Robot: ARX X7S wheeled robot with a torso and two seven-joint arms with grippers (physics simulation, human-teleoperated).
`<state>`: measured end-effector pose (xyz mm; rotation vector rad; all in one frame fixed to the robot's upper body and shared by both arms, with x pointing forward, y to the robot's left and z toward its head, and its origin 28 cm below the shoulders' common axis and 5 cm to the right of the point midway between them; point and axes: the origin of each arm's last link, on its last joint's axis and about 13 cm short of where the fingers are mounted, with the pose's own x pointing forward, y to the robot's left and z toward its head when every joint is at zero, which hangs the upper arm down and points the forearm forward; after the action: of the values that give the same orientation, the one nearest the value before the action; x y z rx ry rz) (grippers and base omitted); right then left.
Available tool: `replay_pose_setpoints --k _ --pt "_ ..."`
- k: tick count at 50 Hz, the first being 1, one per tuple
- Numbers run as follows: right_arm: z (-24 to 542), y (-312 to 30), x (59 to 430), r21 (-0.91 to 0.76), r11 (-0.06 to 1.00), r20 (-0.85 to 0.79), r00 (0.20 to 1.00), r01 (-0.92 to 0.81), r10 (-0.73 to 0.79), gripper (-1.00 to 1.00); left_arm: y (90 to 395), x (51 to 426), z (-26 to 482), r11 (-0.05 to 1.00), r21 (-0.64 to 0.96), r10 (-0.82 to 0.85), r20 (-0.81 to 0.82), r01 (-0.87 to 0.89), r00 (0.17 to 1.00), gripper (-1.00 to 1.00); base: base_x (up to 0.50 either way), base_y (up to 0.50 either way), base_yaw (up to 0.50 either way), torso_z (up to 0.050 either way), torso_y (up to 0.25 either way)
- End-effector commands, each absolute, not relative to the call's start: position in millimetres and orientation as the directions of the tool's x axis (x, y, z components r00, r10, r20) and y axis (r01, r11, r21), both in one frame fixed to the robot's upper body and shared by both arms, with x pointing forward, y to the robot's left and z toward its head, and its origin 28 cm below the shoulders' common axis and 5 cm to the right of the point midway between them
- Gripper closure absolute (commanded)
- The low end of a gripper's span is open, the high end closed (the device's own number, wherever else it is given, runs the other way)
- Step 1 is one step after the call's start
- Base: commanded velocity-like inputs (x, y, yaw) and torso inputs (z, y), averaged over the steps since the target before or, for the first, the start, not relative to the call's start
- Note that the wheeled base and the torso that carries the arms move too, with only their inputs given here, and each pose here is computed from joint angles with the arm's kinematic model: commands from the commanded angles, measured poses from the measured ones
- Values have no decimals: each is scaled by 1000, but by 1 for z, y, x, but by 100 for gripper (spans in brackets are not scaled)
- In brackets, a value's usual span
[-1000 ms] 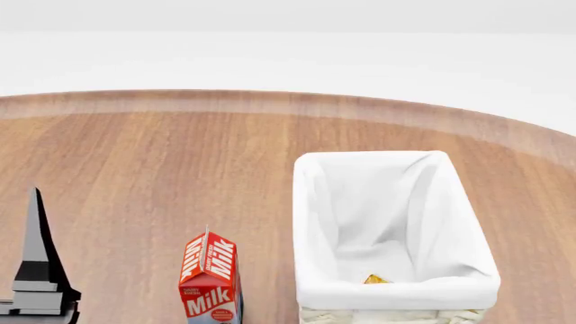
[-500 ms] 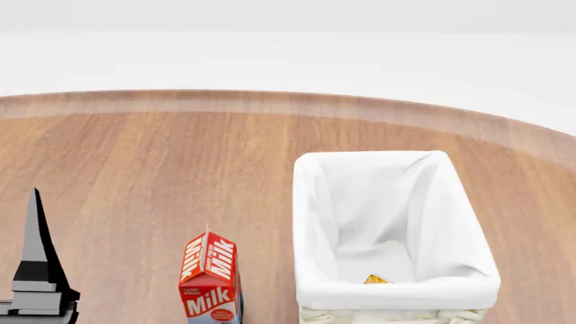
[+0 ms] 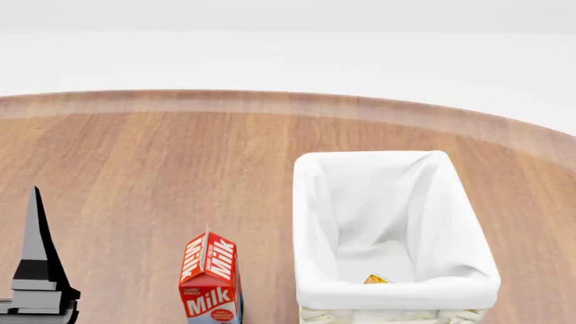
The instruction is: Pick up the alphabet soup and the tomato sauce, and put them in the basket.
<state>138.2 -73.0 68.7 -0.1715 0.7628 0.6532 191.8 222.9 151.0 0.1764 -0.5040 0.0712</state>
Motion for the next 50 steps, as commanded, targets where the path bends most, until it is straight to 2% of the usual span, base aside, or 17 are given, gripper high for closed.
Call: replay_pose_setpoints --k 1,28,50 --pt "109 -82 151 37 810 -549 665 -585 506 100 223 192 152 982 152 26 487 -114 873 -100 0 0 0 0 0" --pt "202 -104 189 -14 896 -257 868 -443 425 100 223 191 151 981 155 24 486 -113 874 -100 0 0 0 0 0" --pt "214 -128 258 84 958 -189 940 -274 285 100 222 191 152 981 158 21 489 -112 872 -100 0 0 0 0 0"
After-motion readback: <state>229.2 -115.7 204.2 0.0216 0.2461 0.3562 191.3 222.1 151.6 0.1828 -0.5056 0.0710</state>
